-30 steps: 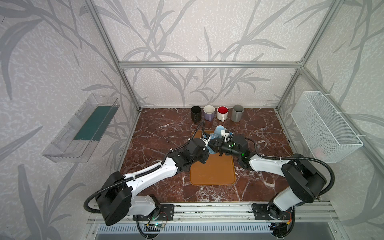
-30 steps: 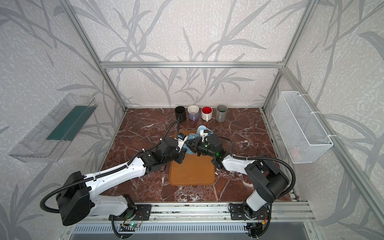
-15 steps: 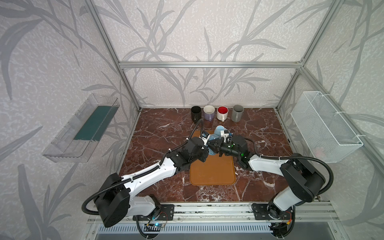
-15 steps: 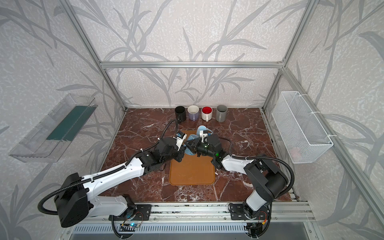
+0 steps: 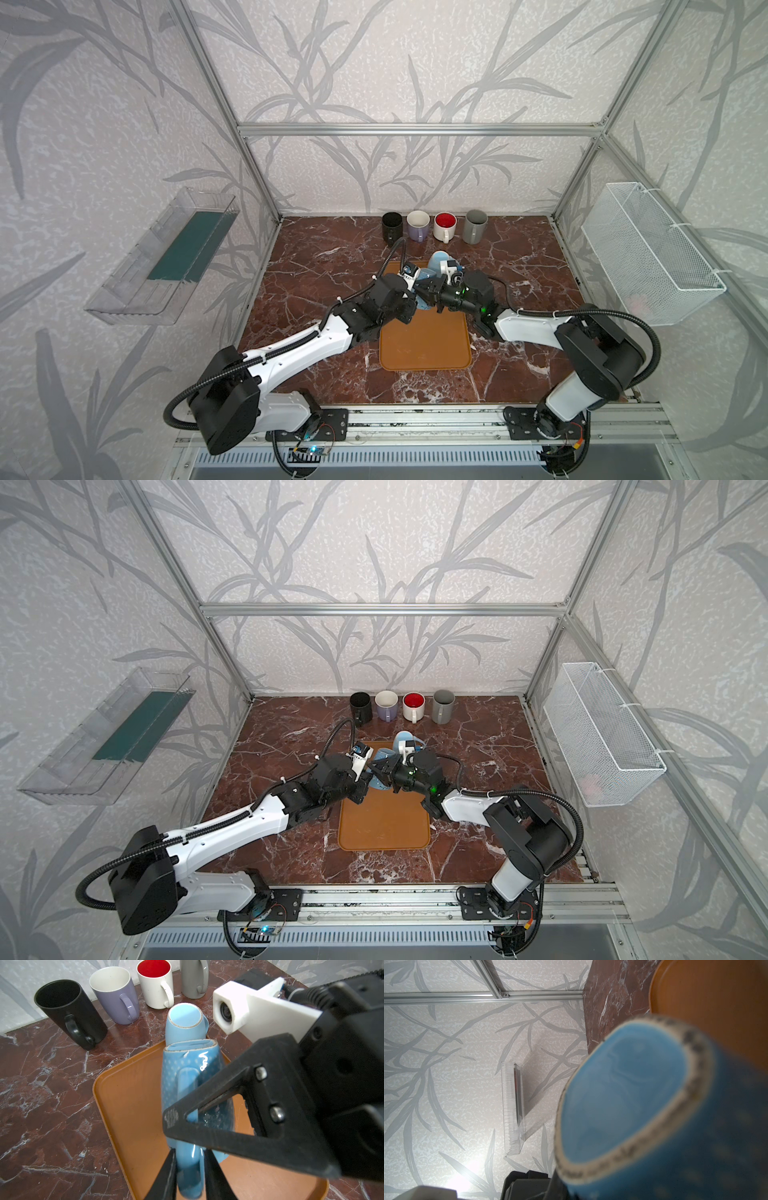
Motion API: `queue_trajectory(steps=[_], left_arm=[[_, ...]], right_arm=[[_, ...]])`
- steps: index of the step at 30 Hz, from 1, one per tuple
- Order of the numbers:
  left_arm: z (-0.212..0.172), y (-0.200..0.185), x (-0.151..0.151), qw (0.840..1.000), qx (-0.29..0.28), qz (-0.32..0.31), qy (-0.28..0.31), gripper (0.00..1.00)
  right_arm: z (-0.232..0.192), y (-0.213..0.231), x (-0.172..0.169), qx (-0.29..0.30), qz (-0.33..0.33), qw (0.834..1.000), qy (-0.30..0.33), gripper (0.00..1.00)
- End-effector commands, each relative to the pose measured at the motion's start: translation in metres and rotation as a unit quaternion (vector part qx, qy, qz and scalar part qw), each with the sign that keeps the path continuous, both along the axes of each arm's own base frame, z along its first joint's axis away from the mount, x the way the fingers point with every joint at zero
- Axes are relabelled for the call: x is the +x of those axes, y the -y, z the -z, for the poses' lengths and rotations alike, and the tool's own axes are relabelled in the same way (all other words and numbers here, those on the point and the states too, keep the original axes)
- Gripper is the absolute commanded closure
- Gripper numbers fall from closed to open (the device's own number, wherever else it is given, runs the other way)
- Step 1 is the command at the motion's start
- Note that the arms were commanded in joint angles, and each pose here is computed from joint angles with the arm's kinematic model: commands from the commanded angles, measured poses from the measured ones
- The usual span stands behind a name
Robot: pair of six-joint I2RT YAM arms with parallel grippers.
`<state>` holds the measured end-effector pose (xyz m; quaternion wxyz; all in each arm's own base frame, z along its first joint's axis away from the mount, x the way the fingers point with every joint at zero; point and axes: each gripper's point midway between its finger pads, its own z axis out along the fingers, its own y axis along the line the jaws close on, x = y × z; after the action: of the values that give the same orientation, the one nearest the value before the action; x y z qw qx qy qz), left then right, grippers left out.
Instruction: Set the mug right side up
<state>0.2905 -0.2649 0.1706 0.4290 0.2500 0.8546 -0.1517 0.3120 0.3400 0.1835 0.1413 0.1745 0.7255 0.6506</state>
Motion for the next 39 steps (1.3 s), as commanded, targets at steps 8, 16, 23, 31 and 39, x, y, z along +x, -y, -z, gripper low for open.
queue_trajectory(steps=[8, 16, 23, 31, 39], left_arm=[[0.001, -0.011, -0.002, 1.000, -0.009, -0.027, 0.001, 0.69], [-0.001, -0.016, 0.001, 0.999, -0.004, -0.038, 0.015, 0.70], [-0.006, -0.007, 0.005, 0.999, -0.003, -0.023, 0.022, 0.74], [-0.005, -0.010, 0.005, 0.999, 0.014, -0.019, 0.025, 1.00], [-0.009, -0.019, 0.002, 0.999, 0.023, -0.023, 0.038, 1.00]], right_arm=[[-0.037, -0.002, -0.002, 0.054, 0.001, 0.996, 0.066, 1.00], [-0.041, -0.003, -0.005, 0.062, -0.003, 0.996, 0.068, 1.00], [-0.039, -0.009, -0.011, 0.070, -0.013, 0.995, 0.064, 1.00], [-0.035, -0.010, -0.014, 0.070, -0.017, 0.995, 0.064, 1.00], [-0.033, -0.014, -0.016, 0.062, -0.034, 0.995, 0.073, 0.95]])
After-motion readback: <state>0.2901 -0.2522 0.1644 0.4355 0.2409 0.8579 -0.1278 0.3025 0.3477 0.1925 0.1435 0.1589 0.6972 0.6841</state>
